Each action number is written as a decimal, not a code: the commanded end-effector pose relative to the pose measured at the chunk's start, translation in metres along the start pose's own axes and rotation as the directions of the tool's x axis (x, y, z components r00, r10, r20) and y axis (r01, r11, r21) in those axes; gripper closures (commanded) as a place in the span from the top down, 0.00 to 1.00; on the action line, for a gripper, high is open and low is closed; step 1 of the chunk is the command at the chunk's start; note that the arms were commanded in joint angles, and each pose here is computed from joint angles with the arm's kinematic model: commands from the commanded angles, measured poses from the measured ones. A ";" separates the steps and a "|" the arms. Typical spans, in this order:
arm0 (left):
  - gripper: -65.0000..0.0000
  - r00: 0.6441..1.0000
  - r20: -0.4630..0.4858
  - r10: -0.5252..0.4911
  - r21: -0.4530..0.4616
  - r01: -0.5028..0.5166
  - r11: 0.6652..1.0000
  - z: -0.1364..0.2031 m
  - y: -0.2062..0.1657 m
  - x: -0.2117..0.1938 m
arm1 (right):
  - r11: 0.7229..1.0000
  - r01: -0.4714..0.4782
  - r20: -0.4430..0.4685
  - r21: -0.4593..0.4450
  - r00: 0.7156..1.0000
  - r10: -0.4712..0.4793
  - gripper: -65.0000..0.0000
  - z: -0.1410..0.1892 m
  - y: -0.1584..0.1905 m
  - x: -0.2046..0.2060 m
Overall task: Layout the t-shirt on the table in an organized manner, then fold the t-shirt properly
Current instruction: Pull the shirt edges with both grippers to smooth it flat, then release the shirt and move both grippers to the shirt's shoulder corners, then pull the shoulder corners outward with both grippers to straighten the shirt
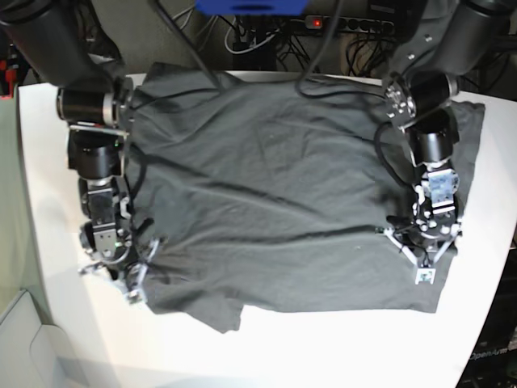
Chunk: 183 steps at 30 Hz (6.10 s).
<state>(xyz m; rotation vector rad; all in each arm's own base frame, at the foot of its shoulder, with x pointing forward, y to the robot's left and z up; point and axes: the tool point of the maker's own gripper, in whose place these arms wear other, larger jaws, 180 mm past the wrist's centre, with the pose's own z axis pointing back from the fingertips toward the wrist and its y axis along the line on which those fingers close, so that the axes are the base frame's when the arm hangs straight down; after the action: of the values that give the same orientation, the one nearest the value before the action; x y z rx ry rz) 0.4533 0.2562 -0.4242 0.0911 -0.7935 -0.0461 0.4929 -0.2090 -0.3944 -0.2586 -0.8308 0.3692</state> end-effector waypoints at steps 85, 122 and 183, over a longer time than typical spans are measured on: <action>0.00 0.939 -0.292 -0.182 0.261 0.261 0.929 0.124 0.084 -0.117 | 0.975 -0.222 -0.443 -0.010 0.875 0.195 0.00 0.222 0.029 -0.147; 0.00 0.951 -0.281 -0.127 0.215 0.192 0.958 0.108 0.106 -0.131 | 0.996 -0.042 -0.664 -0.076 0.748 -0.019 0.46 0.258 0.028 -0.212; 0.00 0.822 -0.471 -0.319 -0.003 0.360 0.933 0.168 0.068 -0.182 | 0.961 0.190 -0.477 0.202 0.876 -0.073 0.52 0.235 0.096 -0.169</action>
<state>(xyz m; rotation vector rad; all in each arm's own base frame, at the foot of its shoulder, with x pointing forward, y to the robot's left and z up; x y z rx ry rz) 0.2119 0.3174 -0.4309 0.2917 -0.3221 -0.3200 0.1845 -0.1721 -0.3949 -0.0452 -0.2923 0.2629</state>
